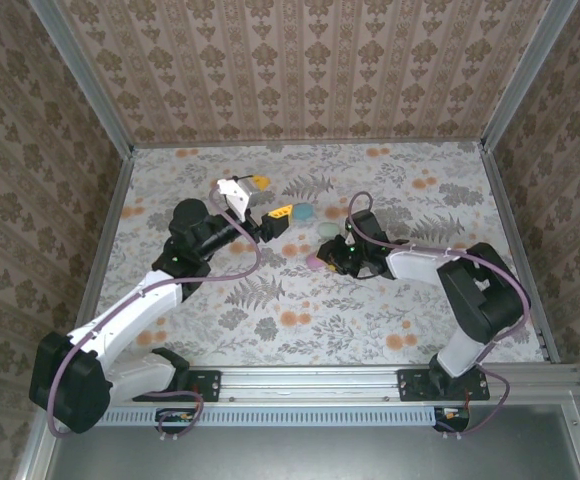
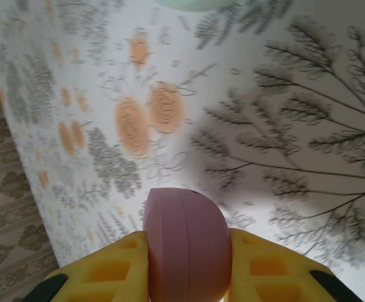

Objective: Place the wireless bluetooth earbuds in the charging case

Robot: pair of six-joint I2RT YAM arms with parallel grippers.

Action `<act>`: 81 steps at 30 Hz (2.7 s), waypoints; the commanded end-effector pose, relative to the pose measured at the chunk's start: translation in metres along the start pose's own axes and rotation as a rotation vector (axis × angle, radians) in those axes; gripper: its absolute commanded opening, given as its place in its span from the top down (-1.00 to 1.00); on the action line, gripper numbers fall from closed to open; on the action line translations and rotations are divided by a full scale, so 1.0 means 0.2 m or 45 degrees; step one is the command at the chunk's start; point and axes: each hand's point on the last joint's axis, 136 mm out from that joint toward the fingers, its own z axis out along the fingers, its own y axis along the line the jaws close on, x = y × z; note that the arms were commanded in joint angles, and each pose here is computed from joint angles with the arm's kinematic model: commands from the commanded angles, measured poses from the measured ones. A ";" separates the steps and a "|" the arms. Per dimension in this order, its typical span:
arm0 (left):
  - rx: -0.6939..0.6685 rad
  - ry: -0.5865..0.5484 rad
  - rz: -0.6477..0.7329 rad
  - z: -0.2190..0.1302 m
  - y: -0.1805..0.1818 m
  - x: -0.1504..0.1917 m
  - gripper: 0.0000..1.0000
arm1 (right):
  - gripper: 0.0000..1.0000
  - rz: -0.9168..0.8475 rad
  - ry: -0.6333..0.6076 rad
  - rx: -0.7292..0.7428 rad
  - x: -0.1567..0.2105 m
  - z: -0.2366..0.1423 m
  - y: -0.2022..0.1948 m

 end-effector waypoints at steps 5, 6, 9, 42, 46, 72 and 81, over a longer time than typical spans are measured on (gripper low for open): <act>-0.052 -0.014 0.040 -0.02 0.04 -0.04 -0.62 | 0.51 -0.013 0.039 0.022 0.01 0.07 -0.05; -0.052 -0.014 0.042 -0.02 0.04 -0.04 -0.62 | 0.49 -0.013 0.047 0.046 0.02 0.07 -0.07; -0.054 -0.008 0.040 -0.01 0.04 -0.03 -0.62 | 0.34 -0.025 0.053 0.095 0.04 0.05 -0.12; -1.074 0.344 -0.322 -0.58 0.85 0.57 -1.00 | -0.88 -0.679 -1.088 0.960 -0.71 -1.09 -0.36; -1.324 0.472 -0.346 -0.82 1.00 0.72 -0.99 | -0.90 -0.815 -0.999 0.848 -0.80 -0.96 -0.36; -1.253 0.451 -0.084 -0.91 1.13 1.14 -1.00 | -1.00 -0.960 -1.158 0.560 -0.90 -0.81 -0.54; -1.429 0.557 -0.111 -0.96 1.19 1.17 -1.00 | -1.00 -0.988 -1.160 0.567 -0.89 -0.80 -0.52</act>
